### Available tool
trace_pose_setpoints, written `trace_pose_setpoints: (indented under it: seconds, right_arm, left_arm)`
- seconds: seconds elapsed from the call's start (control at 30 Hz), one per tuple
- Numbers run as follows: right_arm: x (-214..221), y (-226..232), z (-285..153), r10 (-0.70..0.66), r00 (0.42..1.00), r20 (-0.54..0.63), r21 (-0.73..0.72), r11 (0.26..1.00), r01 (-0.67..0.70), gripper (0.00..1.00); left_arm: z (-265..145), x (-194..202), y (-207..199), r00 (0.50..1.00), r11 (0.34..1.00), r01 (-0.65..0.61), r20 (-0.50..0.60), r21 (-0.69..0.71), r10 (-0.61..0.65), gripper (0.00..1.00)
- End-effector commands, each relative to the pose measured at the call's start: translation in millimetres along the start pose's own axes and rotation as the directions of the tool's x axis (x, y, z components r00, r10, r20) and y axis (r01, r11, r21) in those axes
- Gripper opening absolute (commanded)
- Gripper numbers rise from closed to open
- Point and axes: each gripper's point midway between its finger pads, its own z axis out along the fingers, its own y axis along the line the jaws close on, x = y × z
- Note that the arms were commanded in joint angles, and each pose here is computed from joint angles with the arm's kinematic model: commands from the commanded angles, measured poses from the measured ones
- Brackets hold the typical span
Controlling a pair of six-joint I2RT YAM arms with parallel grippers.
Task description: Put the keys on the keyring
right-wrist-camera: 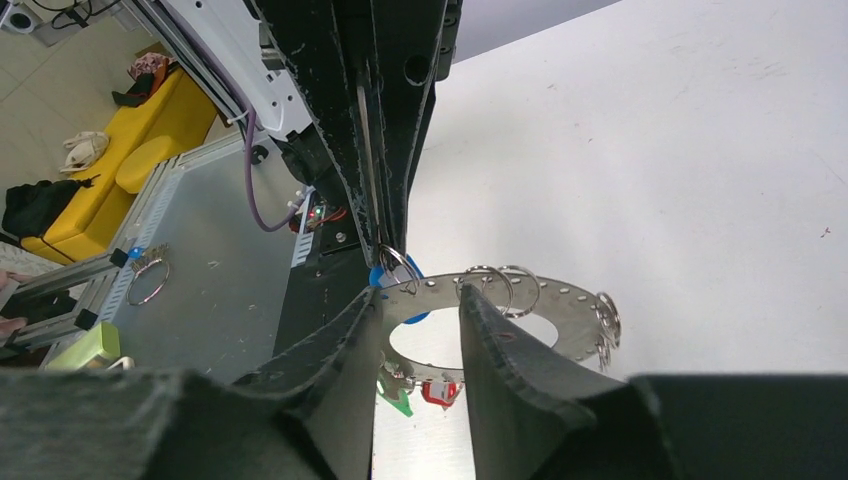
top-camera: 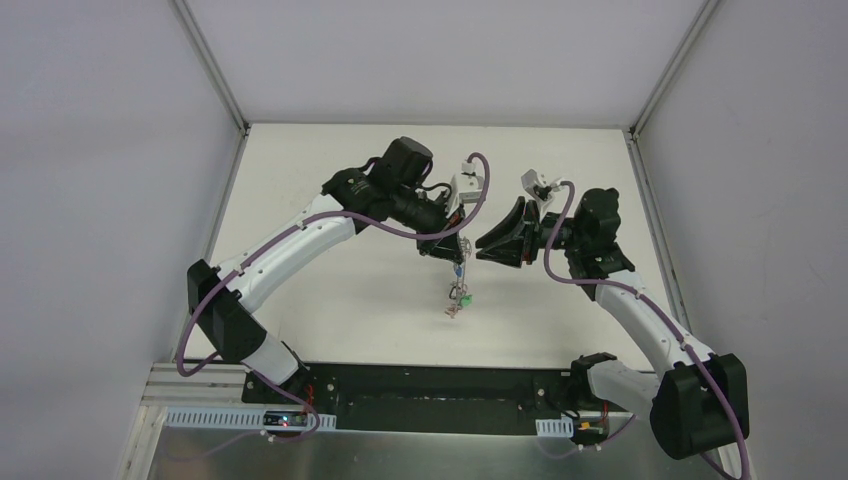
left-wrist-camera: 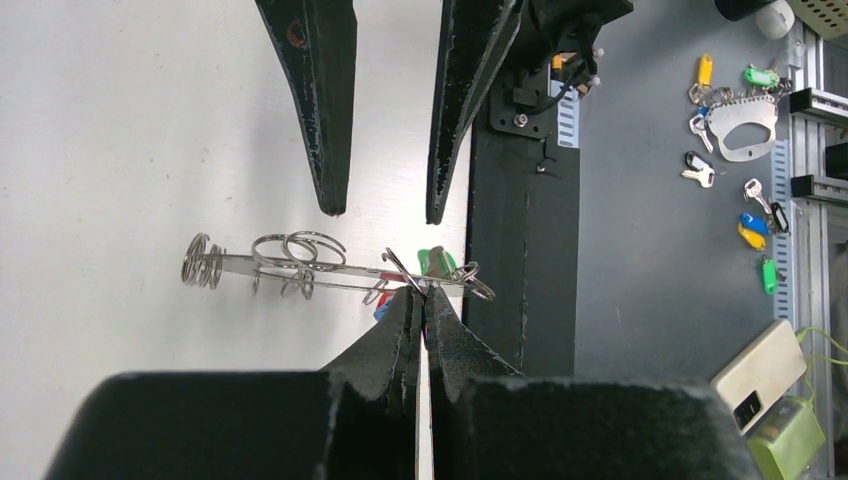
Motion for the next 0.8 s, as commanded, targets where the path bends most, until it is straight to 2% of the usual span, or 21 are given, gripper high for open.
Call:
trace_pose_setpoints:
  seconds: [0.0,0.37,0.77]
  right_arm:
    - [-17.8,13.1,-1.8,-0.091,0.996,0.014,-0.035,0.995,0.091,0.40]
    - [-14.1,21.2,2.8,-0.108,0.994,0.002,-0.080,0.991,0.108,0.47]
    - [-11.3,39.3,7.5,-0.151,0.988,-0.030,-0.160,0.976,0.144,0.43]
  left_arm:
    - [-10.3,-17.7,-13.9,0.997,0.997,-0.073,0.036,0.011,0.073,0.00]
    - [-4.8,-11.2,-27.3,0.996,0.992,-0.092,0.012,0.088,0.091,0.00]
    - [1.7,-8.5,-33.4,0.997,0.989,-0.079,-0.013,0.127,0.081,0.00]
